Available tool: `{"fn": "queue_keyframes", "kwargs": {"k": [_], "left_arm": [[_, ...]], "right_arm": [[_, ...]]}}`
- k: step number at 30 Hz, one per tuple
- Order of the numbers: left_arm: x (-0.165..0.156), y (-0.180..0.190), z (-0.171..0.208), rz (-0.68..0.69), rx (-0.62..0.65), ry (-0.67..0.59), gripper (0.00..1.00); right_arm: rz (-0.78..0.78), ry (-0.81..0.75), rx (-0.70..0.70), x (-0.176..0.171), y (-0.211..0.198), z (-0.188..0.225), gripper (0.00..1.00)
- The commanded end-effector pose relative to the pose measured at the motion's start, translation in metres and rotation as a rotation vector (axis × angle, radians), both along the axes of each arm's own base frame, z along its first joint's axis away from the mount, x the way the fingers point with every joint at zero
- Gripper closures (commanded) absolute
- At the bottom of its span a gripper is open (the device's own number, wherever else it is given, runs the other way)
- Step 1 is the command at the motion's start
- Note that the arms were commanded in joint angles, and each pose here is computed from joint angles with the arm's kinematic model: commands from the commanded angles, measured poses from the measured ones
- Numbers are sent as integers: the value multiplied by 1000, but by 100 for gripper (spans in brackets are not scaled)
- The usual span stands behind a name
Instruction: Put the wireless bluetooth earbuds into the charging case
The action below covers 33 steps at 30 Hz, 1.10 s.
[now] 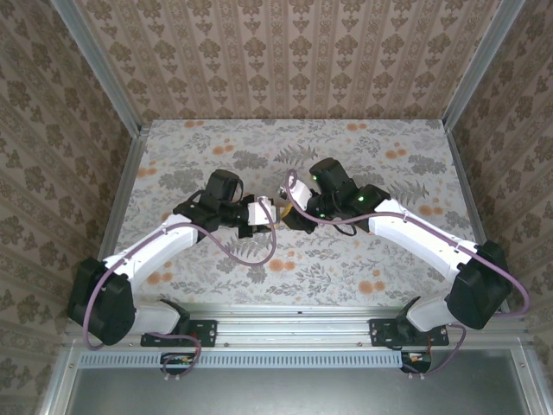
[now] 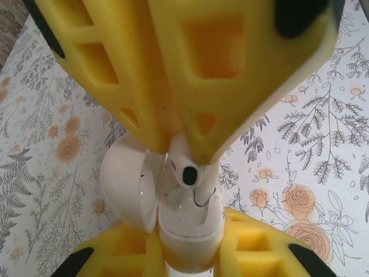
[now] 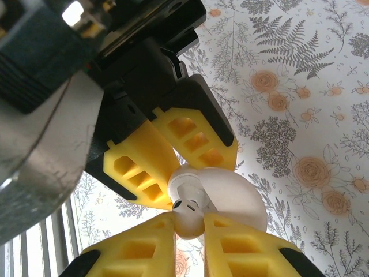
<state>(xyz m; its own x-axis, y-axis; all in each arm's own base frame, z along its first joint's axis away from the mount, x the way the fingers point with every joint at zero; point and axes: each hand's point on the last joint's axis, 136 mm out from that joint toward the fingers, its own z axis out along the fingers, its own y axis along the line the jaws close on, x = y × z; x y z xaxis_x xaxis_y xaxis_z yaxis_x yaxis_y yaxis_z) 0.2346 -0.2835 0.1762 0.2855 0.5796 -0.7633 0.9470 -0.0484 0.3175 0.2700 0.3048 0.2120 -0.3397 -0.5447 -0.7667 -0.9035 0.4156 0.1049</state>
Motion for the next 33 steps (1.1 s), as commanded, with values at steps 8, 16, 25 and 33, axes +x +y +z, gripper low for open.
{"fn": "queue_keyframes", "kwargs": {"k": [8, 16, 25, 33], "left_arm": [[-9, -3, 15, -27, -41, -30, 94], [-9, -3, 13, -20, -47, -25, 94], [-7, -3, 12, -2, -61, -14, 94], [0, -3, 10, 81, -148, 33, 94]], "right_arm": [[-27, -55, 1, 10, 1, 10, 78], [-46, -86, 34, 11, 0, 27, 72], [-93, -128, 92, 10, -8, 53, 67], [-228, -114, 146, 11, -29, 62, 66]]}}
